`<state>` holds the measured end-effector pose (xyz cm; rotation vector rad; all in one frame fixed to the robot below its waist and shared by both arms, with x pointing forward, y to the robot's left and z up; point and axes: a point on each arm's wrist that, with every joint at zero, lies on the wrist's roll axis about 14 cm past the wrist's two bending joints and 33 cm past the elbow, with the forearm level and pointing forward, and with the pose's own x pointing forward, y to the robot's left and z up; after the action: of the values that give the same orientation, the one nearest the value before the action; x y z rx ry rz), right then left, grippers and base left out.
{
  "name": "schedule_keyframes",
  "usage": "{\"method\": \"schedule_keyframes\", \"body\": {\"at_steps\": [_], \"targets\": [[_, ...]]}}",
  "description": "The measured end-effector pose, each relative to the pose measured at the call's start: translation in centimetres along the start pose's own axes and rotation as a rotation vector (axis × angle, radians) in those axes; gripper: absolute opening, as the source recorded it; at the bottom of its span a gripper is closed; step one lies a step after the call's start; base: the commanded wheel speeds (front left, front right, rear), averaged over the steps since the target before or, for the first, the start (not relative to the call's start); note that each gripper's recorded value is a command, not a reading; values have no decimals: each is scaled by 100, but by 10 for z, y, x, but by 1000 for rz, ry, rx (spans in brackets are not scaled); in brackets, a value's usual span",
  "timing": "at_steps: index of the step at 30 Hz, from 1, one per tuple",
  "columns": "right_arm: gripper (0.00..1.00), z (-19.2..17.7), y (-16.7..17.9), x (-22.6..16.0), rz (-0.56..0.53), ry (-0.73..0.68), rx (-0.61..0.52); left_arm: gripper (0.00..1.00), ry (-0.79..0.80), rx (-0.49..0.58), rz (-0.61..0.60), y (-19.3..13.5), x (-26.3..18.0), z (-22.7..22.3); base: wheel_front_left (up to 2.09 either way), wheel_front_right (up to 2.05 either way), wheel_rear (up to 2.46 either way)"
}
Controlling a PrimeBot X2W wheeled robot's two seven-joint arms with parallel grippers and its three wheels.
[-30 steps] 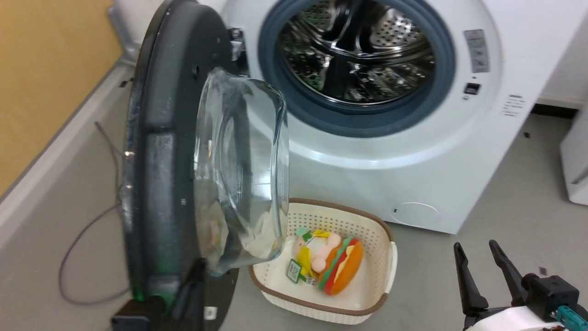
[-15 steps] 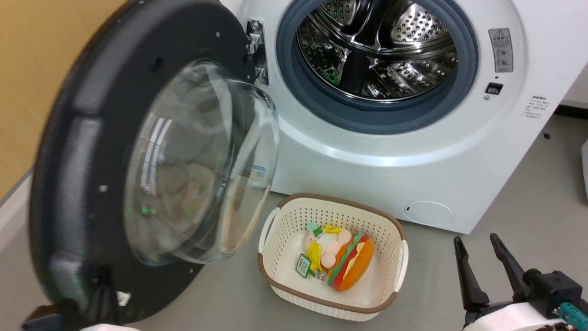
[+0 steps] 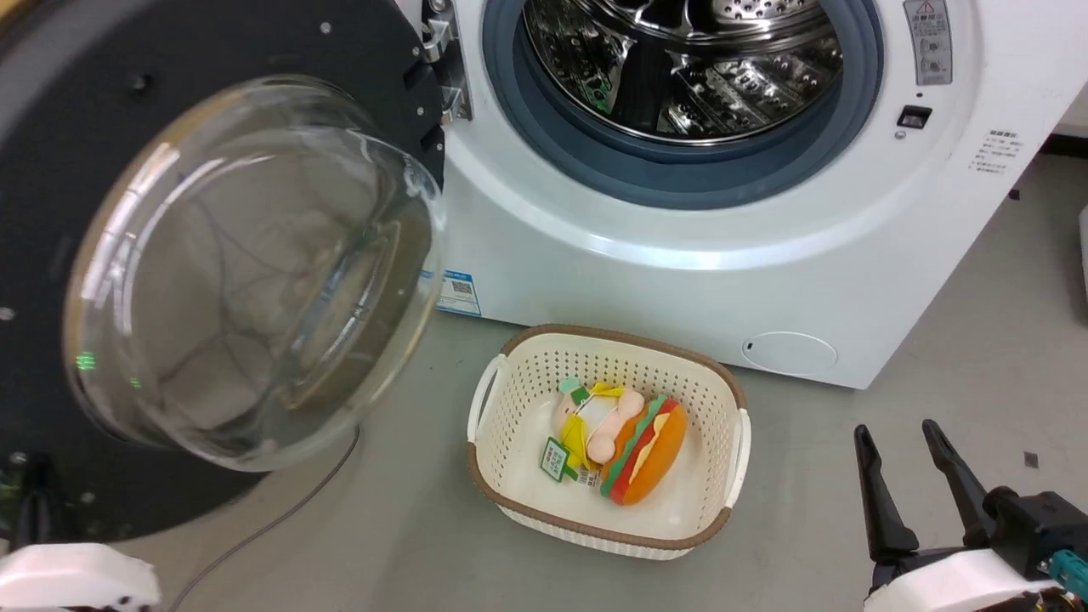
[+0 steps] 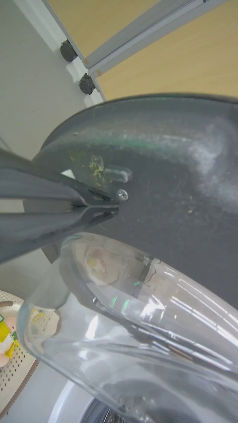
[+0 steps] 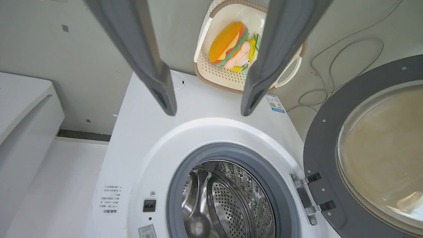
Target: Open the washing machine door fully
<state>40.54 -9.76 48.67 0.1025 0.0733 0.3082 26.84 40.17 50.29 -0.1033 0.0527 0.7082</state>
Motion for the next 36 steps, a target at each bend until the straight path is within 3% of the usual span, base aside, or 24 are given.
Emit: {"method": "schedule_keyframes", "body": {"at_steps": [18,25,34,36], "targets": [[100,1,1,0,0,1,0,0,-9,4,104,49,32,-13,0,0,0],[100,12,2,-7,-1,-32,-6,0,-93,13,30,28,20,5,0,0,0],[100,25,2,-25,-14,-75,-7,0,-115,-34,-118,-22,-36,-5,0,0,0],[100,27,0,-28,-23,-80,-9,55,-118,-51,-173,-44,-47,-5,0,0,0]]}}
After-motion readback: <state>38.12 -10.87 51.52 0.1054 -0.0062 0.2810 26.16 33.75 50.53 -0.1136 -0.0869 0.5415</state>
